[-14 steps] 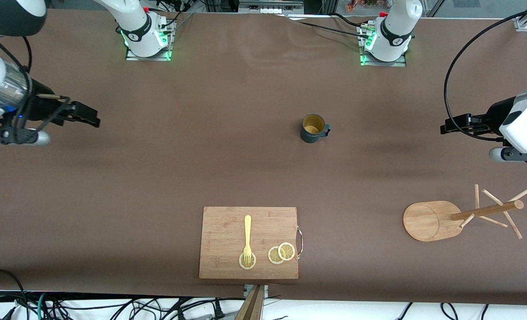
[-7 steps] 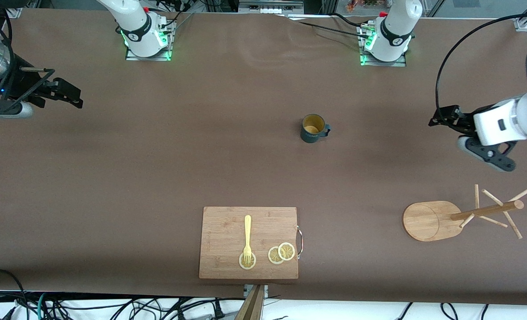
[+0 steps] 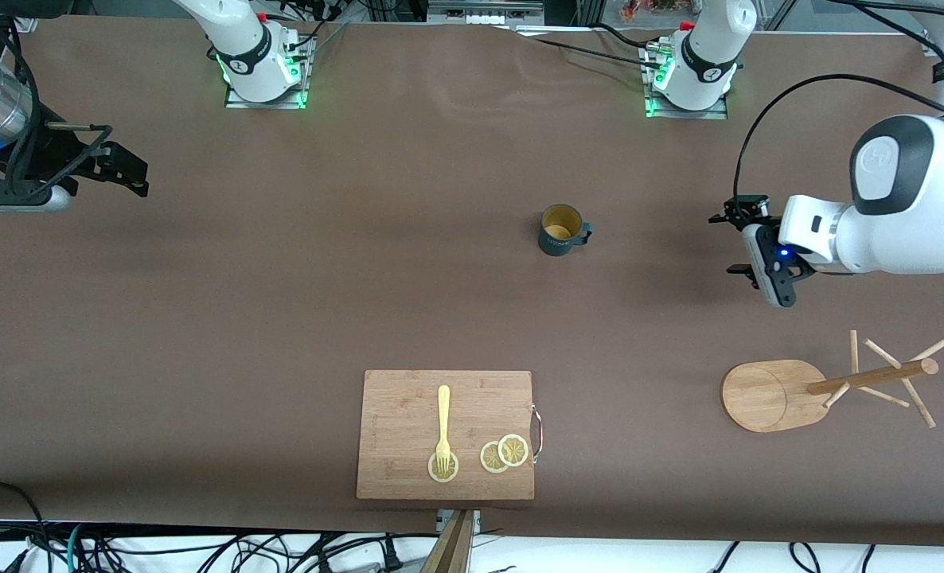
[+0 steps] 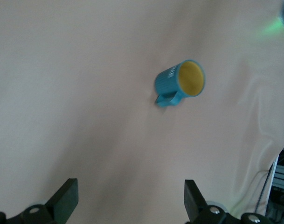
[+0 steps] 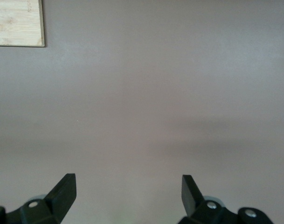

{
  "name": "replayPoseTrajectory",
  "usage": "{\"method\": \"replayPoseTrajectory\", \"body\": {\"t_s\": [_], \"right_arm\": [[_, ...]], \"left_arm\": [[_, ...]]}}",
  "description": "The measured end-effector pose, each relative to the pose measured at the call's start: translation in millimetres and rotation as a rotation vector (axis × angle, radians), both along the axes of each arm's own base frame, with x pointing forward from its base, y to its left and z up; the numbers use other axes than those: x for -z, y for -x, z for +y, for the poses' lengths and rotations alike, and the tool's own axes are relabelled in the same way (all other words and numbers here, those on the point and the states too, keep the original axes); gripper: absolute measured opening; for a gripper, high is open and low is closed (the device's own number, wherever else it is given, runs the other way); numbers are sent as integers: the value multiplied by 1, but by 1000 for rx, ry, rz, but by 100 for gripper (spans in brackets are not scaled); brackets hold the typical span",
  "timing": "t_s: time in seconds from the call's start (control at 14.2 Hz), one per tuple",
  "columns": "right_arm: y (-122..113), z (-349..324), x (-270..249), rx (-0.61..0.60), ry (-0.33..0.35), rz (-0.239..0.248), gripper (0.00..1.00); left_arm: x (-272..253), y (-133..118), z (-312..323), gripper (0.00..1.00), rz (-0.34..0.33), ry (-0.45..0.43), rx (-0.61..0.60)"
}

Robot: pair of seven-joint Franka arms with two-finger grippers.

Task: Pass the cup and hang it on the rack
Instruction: 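Move the left gripper toward the teal mug's handle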

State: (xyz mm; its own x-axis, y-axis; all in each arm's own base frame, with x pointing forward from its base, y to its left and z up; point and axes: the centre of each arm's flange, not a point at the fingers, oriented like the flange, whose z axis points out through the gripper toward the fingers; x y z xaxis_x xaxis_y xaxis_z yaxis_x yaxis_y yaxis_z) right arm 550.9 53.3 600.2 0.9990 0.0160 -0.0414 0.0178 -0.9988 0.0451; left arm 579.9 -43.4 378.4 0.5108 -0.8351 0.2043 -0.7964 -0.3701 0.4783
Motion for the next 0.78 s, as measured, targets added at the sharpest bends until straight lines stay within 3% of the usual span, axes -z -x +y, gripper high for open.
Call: {"method": "replayPoseTrajectory", "body": {"t_s": [0.14,0.42,0.64,0.78], "right_arm": [[-2,-1,-7,-2,8,-19,100],[-4,-2,-11,-6,30,-32,100],[-5,-1,-8,-9,30,-26,100],[-3,5,-7,-18,30,-15,100]], "left_arm": [[31,10,-5,100,-68,138,68],[79,29,-7,100,-218,308,169],[132,49,-15,100,-331,503,172],[169,62,-18,100,-372,566,179]]}}
